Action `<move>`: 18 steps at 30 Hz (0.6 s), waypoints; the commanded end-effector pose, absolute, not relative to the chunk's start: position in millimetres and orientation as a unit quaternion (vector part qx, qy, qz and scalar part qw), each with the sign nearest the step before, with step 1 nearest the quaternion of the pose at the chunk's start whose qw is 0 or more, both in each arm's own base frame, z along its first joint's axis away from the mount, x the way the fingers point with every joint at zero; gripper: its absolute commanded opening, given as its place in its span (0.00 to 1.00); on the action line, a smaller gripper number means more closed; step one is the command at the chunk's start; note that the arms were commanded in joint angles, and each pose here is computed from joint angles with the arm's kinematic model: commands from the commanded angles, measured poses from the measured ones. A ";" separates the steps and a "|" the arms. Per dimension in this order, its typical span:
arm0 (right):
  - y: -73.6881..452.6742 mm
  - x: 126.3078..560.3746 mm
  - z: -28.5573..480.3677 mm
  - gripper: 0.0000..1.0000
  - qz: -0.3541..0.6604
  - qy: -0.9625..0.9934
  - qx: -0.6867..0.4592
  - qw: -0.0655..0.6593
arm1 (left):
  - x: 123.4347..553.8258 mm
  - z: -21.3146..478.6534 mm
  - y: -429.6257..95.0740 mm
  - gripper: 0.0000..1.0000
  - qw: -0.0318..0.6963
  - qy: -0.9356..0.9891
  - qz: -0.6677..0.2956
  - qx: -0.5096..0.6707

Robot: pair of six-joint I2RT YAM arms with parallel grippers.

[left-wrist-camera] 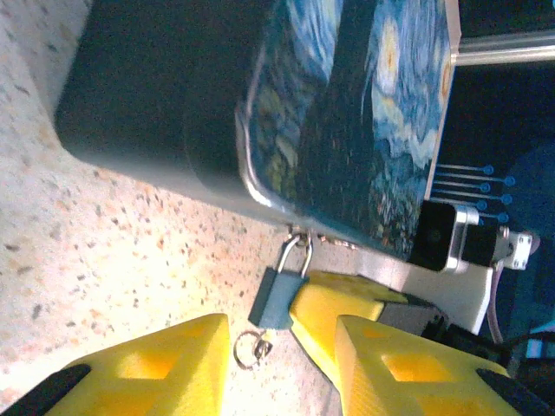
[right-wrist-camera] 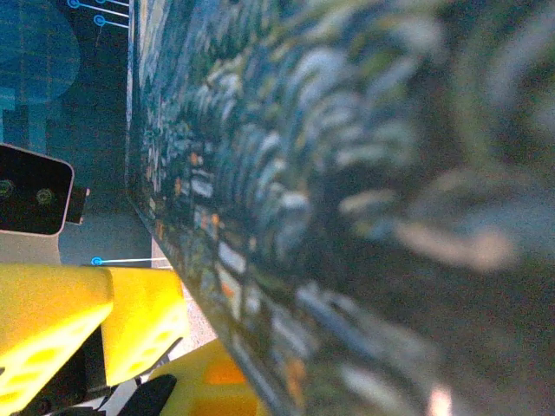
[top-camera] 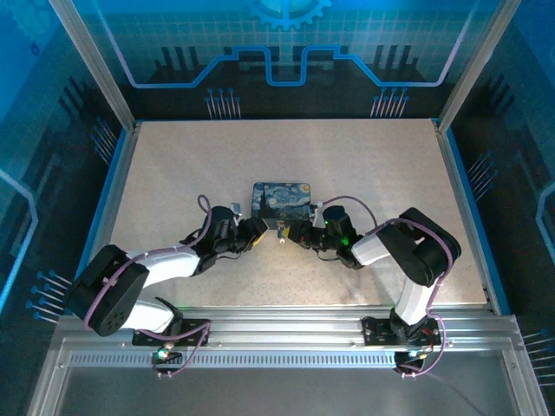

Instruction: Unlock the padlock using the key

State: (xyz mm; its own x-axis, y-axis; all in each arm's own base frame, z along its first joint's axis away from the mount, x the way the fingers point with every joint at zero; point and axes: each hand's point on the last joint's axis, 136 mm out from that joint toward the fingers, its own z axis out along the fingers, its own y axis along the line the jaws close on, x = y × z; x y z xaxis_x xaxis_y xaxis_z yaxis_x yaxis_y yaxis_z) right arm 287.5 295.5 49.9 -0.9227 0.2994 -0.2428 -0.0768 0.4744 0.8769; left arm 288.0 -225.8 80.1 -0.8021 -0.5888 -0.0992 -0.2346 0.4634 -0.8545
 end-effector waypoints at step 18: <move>304.8 281.7 58.2 0.08 0.521 0.835 0.047 0.172 | 288.9 61.4 -265.1 0.37 0.160 0.822 -0.494 -0.233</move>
